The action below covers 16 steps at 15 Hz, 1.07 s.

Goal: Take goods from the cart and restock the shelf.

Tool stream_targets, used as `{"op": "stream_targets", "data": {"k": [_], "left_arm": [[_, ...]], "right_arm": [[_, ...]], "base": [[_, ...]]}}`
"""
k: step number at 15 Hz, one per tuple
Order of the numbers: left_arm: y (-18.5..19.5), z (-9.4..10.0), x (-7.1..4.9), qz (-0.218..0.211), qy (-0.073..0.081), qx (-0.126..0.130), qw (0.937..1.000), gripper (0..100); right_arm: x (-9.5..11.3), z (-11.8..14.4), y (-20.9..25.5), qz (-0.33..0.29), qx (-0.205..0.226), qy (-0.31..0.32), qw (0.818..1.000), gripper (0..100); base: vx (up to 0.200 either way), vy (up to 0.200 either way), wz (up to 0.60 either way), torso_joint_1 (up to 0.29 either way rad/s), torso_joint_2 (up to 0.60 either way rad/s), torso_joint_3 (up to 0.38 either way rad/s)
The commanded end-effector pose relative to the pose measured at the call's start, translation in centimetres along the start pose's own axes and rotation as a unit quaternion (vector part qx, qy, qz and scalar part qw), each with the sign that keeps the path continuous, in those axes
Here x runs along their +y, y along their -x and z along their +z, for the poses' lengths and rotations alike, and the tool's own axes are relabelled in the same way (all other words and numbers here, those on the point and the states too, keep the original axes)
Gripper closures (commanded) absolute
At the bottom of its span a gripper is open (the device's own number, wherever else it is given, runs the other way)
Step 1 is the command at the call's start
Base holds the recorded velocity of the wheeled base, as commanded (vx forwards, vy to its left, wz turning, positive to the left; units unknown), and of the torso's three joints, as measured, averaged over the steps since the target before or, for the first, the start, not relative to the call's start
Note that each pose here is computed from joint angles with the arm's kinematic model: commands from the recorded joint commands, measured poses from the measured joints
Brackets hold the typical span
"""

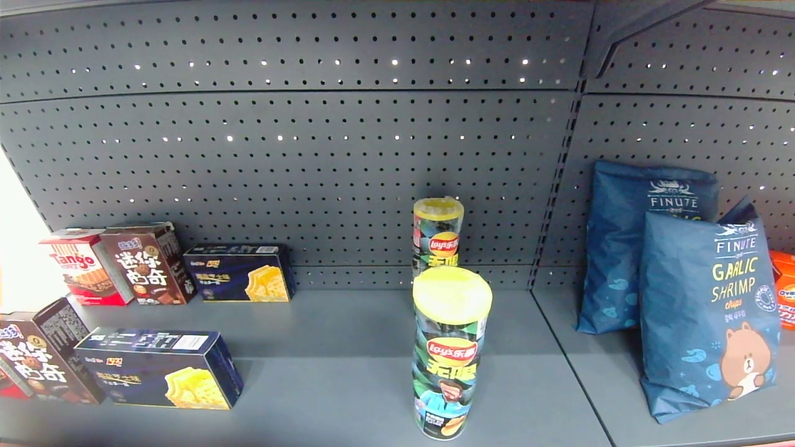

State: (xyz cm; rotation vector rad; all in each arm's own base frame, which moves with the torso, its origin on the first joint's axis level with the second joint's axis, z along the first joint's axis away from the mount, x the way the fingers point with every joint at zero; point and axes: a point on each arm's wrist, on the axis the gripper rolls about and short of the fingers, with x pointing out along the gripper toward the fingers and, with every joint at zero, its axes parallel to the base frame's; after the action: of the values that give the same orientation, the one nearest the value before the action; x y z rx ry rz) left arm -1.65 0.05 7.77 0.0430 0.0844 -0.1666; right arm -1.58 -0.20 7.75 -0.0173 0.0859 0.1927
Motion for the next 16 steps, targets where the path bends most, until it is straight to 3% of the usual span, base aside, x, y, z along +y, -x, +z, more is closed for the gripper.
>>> {"op": "stream_targets", "data": {"k": [1,3,5,8,11,16], "left_arm": [[-0.01,-0.01,-0.09,0.012,0.0,-0.002,0.9999,0],[-0.04,-0.04,-0.36,0.063,-0.003,-0.001,0.998,0],[0.01,-0.02,-0.3,0.069,0.005,-0.004,0.9976,0],[0.32,-0.09,-0.23,0.031,-0.006,-0.023,0.9992,0],[0.57,-0.23,-0.31,0.047,-0.001,-0.041,0.998,0],[0.58,-0.24,-0.31,0.047,-0.001,-0.042,0.998,0]], "right_arm": [[0.0,0.01,-0.03,0.0,0.002,0.0,1.0,0],[0.0,0.01,-0.03,0.0,0.002,0.0,1.0,0],[0.0,0.01,-0.03,0.0,0.002,0.0,1.0,0],[0.0,0.01,-0.03,0.0,0.002,0.0,1.0,0],[0.0,0.01,-0.03,0.0,0.002,0.0,1.0,0],[0.0,0.01,-0.03,0.0,0.002,0.0,1.0,0]], "base": [[0.0,0.0,0.0,0.0,0.0,0.0],[0.0,0.0,0.0,0.0,0.0,0.0],[0.0,0.0,0.0,0.0,0.0,0.0],[0.0,0.0,0.0,0.0,0.0,0.0],[0.0,0.0,0.0,0.0,0.0,0.0],[0.0,0.0,0.0,0.0,0.0,0.0]]}}
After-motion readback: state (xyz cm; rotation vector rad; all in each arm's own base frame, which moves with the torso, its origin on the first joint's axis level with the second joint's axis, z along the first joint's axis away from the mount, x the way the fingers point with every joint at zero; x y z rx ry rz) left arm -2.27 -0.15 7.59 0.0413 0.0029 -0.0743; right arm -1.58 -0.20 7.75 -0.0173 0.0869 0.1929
